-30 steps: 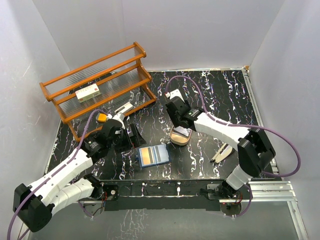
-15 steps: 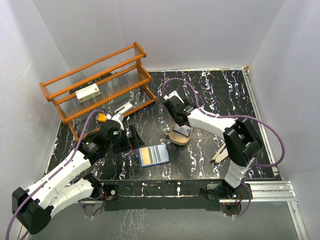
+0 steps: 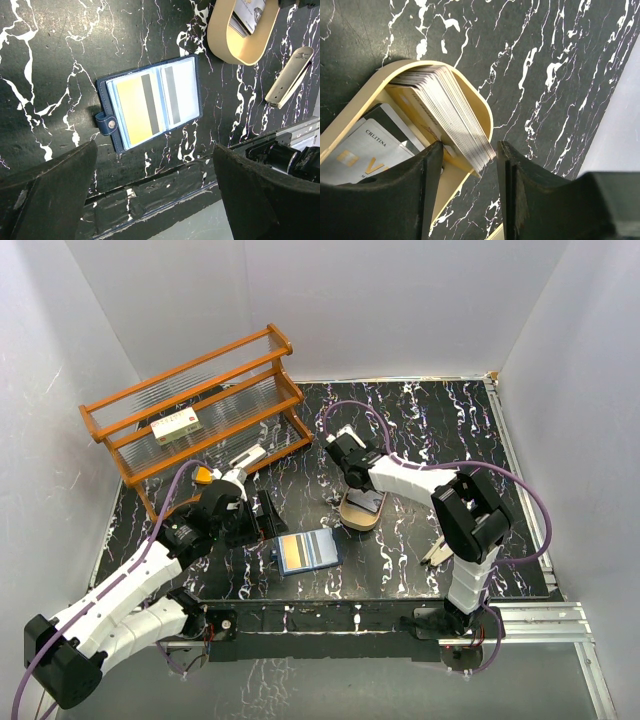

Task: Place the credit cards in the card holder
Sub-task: Pick up the credit card from the storage box.

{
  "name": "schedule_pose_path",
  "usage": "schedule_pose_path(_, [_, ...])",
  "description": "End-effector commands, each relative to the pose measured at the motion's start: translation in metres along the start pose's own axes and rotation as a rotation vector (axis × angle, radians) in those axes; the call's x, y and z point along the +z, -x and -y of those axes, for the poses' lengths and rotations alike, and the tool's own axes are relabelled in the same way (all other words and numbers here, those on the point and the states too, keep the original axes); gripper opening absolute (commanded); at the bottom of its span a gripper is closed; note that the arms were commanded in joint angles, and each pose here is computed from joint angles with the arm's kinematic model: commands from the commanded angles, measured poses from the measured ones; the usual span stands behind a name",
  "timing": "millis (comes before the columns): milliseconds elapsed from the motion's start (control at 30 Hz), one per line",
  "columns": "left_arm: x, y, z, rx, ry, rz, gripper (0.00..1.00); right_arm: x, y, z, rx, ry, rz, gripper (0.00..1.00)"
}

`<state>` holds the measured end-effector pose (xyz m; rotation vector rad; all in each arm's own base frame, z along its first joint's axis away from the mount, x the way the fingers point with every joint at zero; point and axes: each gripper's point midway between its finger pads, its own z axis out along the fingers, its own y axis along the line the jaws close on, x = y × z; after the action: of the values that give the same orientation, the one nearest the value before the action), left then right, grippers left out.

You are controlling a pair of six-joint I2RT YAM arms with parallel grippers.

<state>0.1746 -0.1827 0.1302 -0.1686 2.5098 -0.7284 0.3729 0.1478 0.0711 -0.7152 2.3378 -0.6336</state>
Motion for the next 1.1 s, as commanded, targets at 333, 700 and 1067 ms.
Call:
schedule_pose_path(333, [-0.003,0.006,0.003,0.011,0.005,0.012,0.99,-0.02,0.035,0.028,0.083,-0.049,0.092,0.36])
schedule_pose_path(700, [-0.007,0.003,-0.001,0.005,0.012,0.017,0.99,-0.03,0.033,0.035,0.095,-0.05,0.099,0.26])
schedule_pose_path(1067, [-0.005,0.004,0.004,0.002,-0.002,0.011,0.97,-0.059,0.034,0.026,0.111,0.092,0.109,0.05])
